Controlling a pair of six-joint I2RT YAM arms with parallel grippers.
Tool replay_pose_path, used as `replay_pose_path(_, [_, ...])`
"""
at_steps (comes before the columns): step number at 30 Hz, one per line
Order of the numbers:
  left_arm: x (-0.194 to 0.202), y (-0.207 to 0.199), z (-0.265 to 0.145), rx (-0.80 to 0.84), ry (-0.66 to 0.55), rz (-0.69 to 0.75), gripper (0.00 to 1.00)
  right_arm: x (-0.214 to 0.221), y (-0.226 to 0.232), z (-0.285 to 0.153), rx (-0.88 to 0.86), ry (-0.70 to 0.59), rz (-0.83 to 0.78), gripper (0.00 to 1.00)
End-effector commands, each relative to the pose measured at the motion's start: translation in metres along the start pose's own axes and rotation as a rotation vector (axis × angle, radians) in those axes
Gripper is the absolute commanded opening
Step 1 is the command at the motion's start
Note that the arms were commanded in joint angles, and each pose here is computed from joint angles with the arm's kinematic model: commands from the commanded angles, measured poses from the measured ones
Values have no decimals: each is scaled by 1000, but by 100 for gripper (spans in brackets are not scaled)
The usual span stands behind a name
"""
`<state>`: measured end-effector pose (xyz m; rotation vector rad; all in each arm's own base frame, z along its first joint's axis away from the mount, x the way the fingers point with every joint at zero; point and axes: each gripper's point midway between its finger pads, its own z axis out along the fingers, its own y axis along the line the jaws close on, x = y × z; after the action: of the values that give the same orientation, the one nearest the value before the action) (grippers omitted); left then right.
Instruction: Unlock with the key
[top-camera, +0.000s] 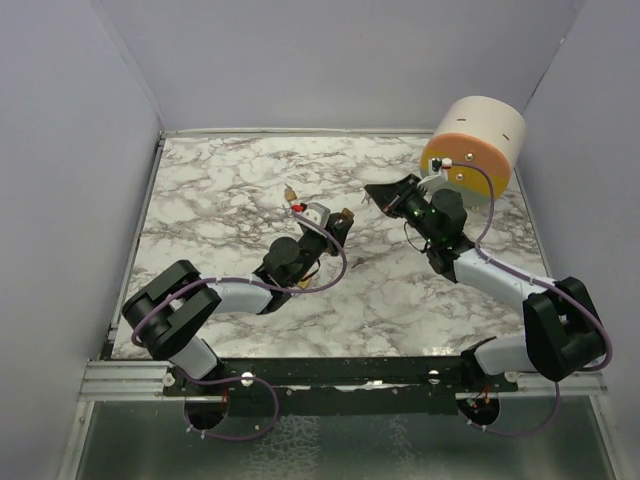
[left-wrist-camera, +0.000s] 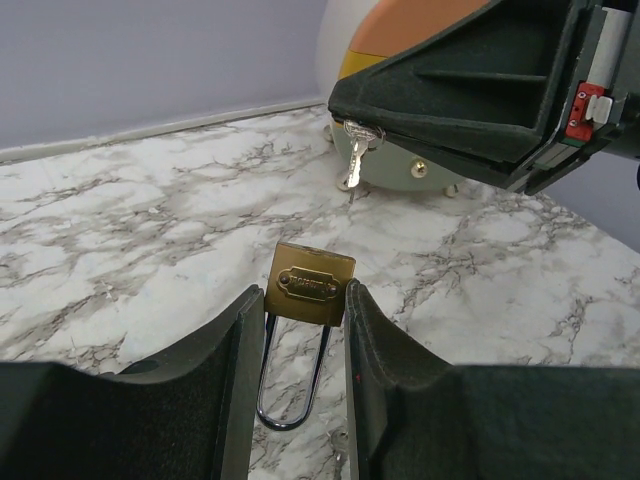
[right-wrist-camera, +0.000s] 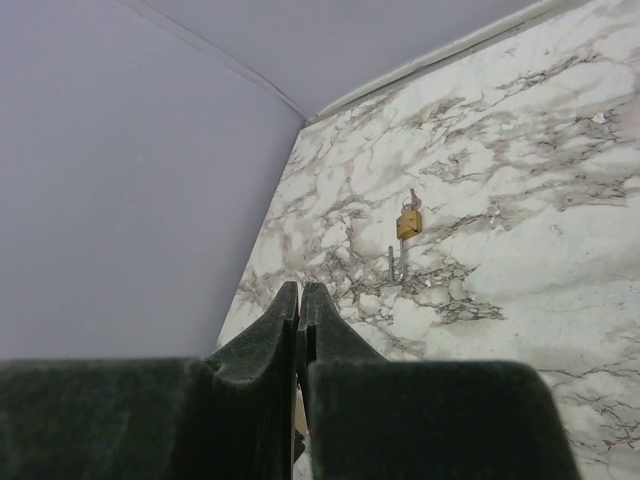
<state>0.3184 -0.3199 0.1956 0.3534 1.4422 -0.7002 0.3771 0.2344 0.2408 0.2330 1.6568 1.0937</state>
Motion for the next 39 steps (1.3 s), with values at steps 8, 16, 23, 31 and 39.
replay_pose_path(8, [-14,2,4,-38,-89,-20,0,2,4,-3,24,-27,-6,1])
replay_pose_path(16, [-15,-1,6,-29,-93,-23,0,6,11,-1,18,-27,-13,1])
replay_pose_path(23, [-16,-4,6,-20,-96,-25,0,12,14,1,13,-17,-20,1])
replay_pose_path(31, [-17,-6,8,-11,-97,-28,0,16,14,2,11,-8,-22,1])
replay_pose_path(39, [-19,-9,8,1,-100,-28,0,20,13,2,13,-2,-21,1])
